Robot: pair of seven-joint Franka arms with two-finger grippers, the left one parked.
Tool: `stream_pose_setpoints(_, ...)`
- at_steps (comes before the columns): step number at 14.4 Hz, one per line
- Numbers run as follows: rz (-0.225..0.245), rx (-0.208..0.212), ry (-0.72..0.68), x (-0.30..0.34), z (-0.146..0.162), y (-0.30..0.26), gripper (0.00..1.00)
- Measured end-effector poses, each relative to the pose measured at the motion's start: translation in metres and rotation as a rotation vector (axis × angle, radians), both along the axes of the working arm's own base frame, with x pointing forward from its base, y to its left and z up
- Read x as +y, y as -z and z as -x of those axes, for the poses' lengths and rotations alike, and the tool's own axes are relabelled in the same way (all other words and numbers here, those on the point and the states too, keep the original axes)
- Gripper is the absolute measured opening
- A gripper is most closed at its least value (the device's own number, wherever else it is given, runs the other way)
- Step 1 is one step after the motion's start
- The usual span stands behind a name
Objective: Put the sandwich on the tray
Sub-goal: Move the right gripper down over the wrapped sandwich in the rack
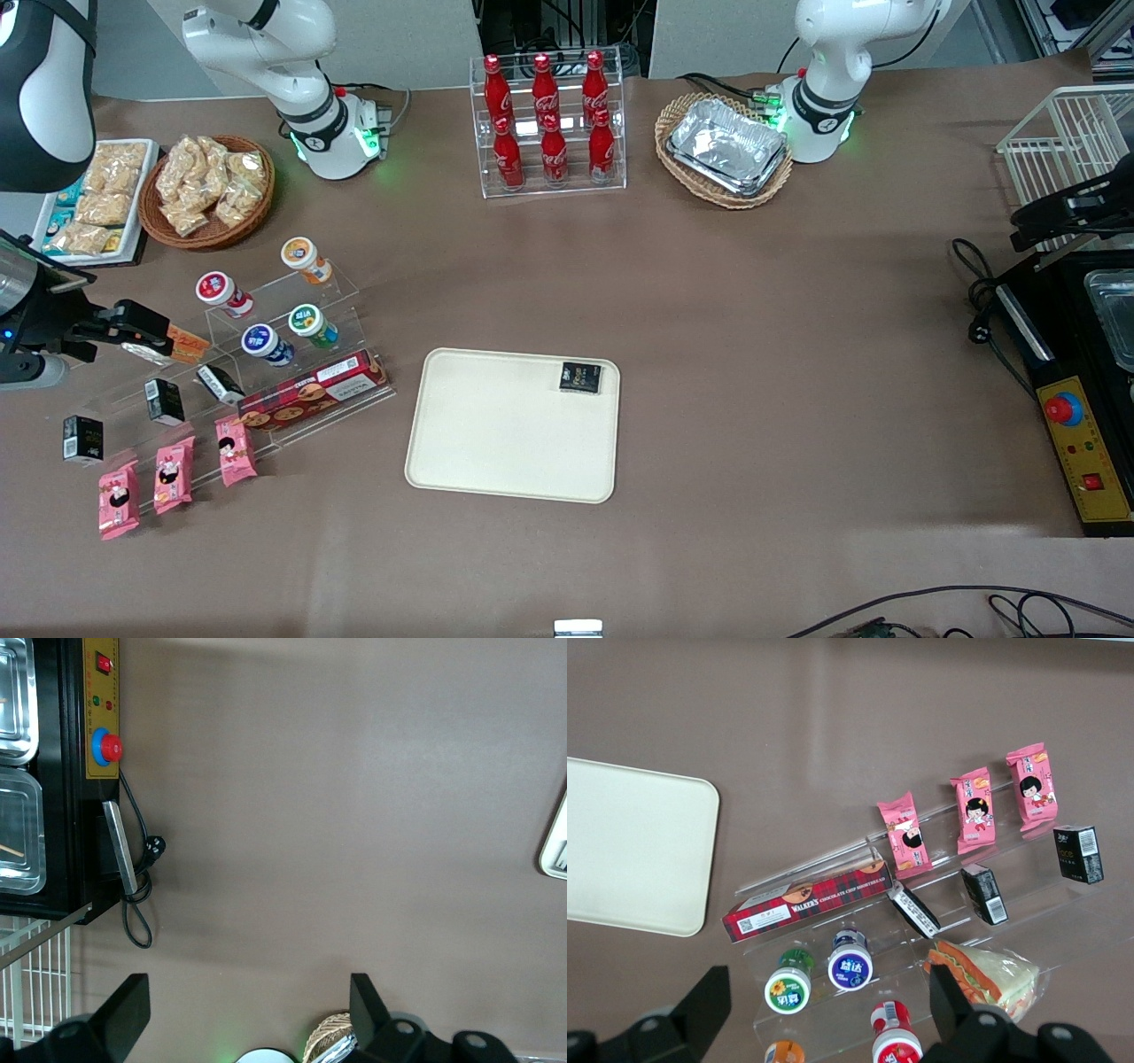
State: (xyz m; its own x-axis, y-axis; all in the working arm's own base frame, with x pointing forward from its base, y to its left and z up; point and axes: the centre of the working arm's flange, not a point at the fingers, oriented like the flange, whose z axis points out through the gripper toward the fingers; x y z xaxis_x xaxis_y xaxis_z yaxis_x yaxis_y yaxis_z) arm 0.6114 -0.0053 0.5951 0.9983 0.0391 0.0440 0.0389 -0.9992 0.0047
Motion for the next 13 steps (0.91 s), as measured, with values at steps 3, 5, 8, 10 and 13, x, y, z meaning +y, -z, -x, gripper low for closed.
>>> stream_pose_setpoints(3, 0.0, -0.001, -0.001, 0.0, 0.0, 0.0, 1.0)
stream_pose_setpoints(5, 0.001, -0.001, -0.018, -0.001, 0.0, -0.001, 1.0)
stream_pose_setpoints(8, 0.013, -0.001, -0.166, -0.011, 0.001, -0.001, 1.0)
stream_pose_setpoints(10, 0.024, 0.0, -0.274, -0.027, 0.002, -0.002, 1.0)
stream_pose_setpoints(13, 0.039, 0.007, -0.451, -0.053, 0.005, -0.004, 1.0)
